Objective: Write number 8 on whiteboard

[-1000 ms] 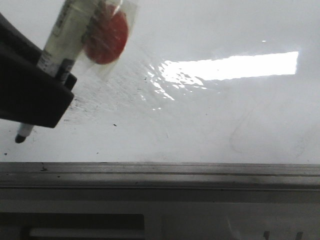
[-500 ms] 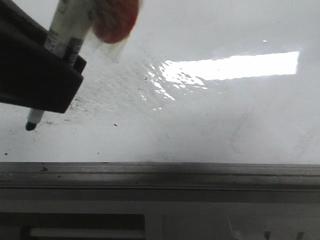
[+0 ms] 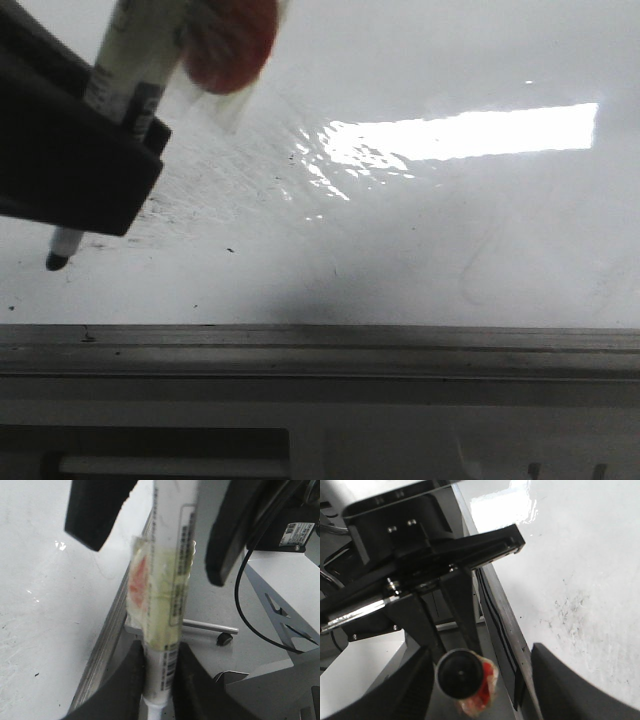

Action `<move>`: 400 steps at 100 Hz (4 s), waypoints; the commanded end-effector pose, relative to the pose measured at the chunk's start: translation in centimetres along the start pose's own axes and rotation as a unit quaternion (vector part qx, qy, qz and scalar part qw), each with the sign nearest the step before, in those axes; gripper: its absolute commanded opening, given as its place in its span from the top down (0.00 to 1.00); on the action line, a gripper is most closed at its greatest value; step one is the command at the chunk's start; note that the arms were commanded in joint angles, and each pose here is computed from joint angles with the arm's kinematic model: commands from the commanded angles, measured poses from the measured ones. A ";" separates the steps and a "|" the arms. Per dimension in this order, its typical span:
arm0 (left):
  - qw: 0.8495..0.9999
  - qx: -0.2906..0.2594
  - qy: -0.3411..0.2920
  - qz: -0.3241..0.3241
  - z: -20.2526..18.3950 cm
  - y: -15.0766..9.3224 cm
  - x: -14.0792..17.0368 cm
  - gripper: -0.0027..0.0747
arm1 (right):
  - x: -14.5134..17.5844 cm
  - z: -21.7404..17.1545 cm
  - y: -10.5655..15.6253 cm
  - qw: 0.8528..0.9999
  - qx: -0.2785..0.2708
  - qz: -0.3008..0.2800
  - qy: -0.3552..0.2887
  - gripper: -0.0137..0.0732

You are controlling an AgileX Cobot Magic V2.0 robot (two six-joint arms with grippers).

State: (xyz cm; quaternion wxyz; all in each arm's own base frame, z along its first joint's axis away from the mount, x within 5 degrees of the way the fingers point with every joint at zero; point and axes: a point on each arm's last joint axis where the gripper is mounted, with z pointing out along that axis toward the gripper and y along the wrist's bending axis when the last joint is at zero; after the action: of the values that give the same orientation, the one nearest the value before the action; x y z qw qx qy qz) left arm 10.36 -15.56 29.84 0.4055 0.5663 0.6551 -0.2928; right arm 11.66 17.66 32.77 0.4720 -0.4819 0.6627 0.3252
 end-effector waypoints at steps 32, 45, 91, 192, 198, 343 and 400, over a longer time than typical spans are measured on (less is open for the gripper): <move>0.999 -0.004 -0.029 -0.011 -0.4 0.0 -1.2 0.99 | -0.9 0.7 0.0 0.999 -0.020 0.032 -0.011 0.51; 0.999 -0.004 -0.029 -0.011 -0.4 0.0 -1.2 0.99 | -0.6 1.1 0.1 0.999 -0.034 0.035 0.000 0.51; 1.000 -0.004 -0.029 -0.011 -0.4 0.0 -1.2 0.99 | -0.4 1.8 -0.2 0.997 -0.035 0.064 0.001 0.51; 0.993 -0.074 -0.087 -0.034 -2.3 0.4 -2.2 0.36 | -1.4 0.0 -0.8 0.998 0.040 -0.022 -0.036 0.89; 0.989 -0.099 -0.109 -0.034 -3.4 0.4 -2.4 0.32 | -1.6 -0.9 -0.9 0.996 0.063 -0.054 -0.043 0.89; 0.904 -0.305 -0.255 -0.156 -9.5 -2.1 4.8 0.99 | 4.1 -1.6 -5.9 0.922 0.379 -0.081 -0.015 0.89; 0.916 -0.279 -0.245 -0.154 -9.2 -2.5 4.8 0.99 | 6.0 -3.1 -5.8 0.914 0.399 -0.016 0.070 0.89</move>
State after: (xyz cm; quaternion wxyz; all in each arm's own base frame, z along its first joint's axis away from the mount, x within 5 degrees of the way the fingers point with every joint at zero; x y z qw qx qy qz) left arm 5.90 -5.92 29.02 0.6373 0.2508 0.6748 -0.2750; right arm 15.06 13.27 27.83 0.5852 -0.3522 0.7275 0.0654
